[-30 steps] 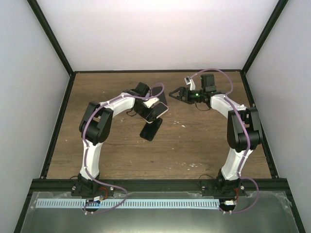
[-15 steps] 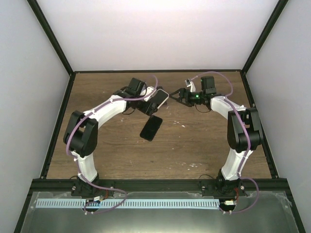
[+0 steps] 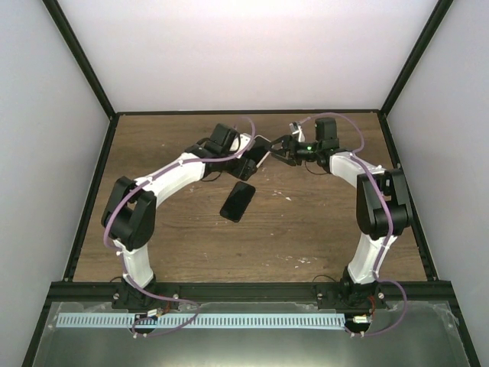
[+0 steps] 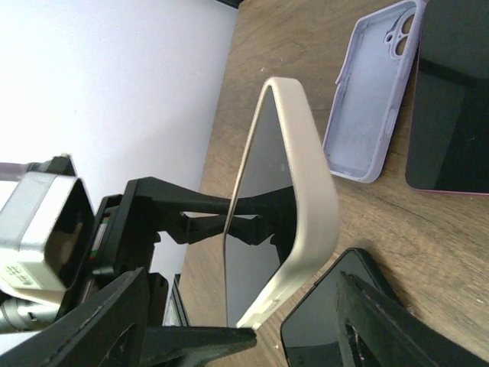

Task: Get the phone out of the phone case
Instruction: Pick up the phone at the center of the board.

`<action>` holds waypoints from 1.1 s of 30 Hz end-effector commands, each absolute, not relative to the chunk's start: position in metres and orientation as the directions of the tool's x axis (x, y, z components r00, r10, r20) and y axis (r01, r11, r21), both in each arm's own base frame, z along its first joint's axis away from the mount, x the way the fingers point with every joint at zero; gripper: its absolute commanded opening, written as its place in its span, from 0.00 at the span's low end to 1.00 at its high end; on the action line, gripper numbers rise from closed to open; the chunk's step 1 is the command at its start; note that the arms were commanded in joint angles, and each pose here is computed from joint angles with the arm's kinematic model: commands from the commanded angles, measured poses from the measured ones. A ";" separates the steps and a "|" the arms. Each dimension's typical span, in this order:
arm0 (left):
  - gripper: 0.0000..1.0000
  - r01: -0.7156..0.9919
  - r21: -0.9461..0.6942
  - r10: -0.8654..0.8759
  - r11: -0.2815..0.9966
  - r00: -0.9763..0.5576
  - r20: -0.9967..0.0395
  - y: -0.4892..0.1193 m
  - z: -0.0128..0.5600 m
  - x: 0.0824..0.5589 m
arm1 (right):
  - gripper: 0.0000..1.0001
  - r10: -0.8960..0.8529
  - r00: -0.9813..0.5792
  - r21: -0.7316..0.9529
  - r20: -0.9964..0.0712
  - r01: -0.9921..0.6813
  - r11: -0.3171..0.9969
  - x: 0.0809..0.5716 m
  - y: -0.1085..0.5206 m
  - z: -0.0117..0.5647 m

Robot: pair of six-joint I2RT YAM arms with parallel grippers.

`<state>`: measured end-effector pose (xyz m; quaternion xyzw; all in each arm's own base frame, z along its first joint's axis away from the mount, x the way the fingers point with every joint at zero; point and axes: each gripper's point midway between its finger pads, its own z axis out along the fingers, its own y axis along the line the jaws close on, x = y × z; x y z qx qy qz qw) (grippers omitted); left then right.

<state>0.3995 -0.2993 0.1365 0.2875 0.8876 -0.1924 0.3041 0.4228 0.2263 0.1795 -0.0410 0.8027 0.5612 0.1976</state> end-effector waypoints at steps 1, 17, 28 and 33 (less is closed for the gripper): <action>0.33 0.636 -0.160 0.303 0.755 -0.554 -0.775 -0.318 0.196 0.414 | 0.60 0.156 -0.917 0.891 -0.367 -0.299 0.341 0.432 0.237 0.188; 0.29 0.678 -0.101 0.317 0.728 -0.464 -0.827 -0.321 0.210 0.393 | 0.30 0.159 -0.924 0.906 -0.349 -0.289 0.309 0.434 0.241 0.193; 0.28 0.700 -0.050 0.358 0.712 -0.423 -0.833 -0.314 0.204 0.384 | 0.31 0.150 -0.932 0.921 -0.330 -0.282 0.268 0.429 0.240 0.197; 0.28 0.725 -0.022 0.379 0.688 -0.385 -0.841 -0.322 0.207 0.380 | 0.38 0.119 -0.937 0.924 -0.327 -0.291 0.248 0.422 0.246 0.197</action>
